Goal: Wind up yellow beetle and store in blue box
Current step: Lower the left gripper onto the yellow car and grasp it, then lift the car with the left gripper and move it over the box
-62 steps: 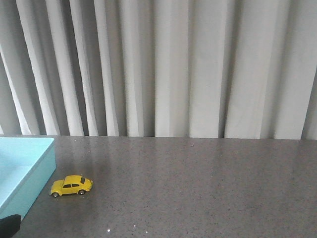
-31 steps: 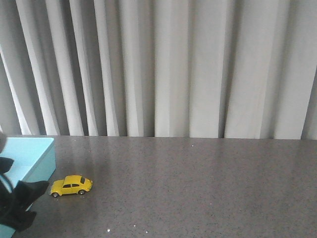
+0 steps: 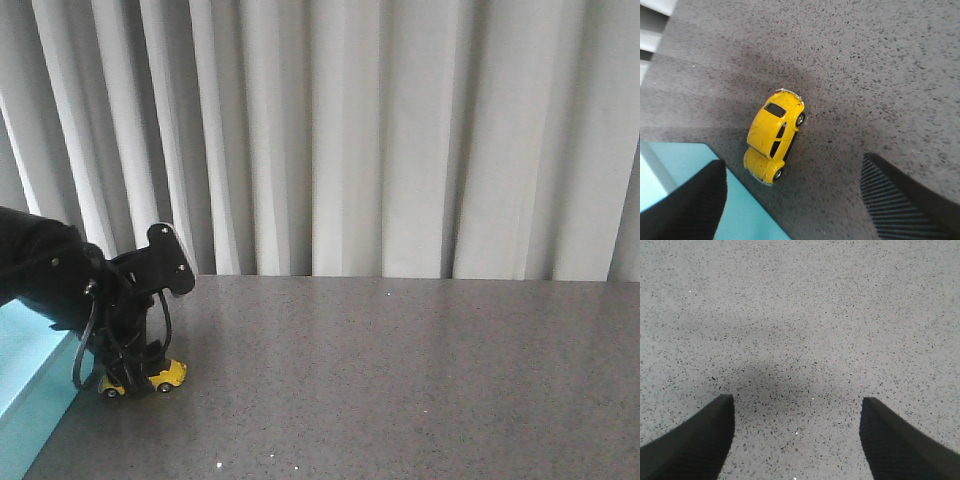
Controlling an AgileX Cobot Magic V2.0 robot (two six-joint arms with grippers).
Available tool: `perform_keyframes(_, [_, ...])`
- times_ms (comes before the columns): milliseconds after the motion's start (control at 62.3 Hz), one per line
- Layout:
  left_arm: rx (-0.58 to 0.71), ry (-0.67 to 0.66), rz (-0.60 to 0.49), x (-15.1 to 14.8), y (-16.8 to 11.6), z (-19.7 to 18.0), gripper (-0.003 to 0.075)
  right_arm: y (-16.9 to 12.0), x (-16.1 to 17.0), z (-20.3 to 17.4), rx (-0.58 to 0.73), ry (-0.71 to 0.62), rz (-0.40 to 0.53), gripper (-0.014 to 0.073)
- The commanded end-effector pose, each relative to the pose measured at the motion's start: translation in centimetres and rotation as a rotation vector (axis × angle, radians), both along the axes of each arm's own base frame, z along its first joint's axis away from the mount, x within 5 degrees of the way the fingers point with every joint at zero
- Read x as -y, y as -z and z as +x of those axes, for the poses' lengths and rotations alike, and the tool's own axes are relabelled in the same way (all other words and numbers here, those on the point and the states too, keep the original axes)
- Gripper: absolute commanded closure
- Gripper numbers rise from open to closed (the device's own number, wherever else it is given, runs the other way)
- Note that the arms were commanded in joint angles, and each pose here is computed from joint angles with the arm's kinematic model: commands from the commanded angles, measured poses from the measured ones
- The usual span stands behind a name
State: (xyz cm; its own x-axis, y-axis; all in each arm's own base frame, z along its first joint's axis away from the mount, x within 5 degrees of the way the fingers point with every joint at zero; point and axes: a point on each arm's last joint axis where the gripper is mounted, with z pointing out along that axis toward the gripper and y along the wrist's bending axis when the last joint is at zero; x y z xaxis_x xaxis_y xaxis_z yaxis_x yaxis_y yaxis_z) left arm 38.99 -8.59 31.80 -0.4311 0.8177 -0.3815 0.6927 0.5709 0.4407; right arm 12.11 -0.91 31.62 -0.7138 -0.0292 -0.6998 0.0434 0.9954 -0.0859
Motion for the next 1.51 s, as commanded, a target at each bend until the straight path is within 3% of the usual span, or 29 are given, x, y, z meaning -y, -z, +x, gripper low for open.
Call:
perform_keyframes(0, [0.039, 0.011, -0.045, -0.8, -2.1, 1.7, 0.0186, -1.1, 0.1, 0.3, 0.08, -0.005, -0.02, 0.0086])
perform_keyframes(513, [-0.131, 0.06, -0.019, -3.6, 3.0, 8.5, 0.0186, -1.1, 0.1, 0.3, 0.081, -0.005, -0.02, 0.0086])
perform_keyframes(1155, [-0.195, 0.066, -0.072, -5.1, 6.5, 11.3, 0.0193, -1.1, 0.1, 0.3, 0.08, -0.005, -0.02, 0.0086])
perform_keyframes(1283, [-0.209, 0.067, -0.068, -5.1, 7.3, 11.5, 0.0238, -1.1, 0.1, 0.3, 0.08, -0.005, -0.02, 0.0086])
perform_keyframes(1492, [-0.185, 0.07, -0.068, -5.1, 6.6, 11.4, 0.0394, -1.1, 0.1, 0.3, 0.08, -0.005, -0.02, 0.0086])
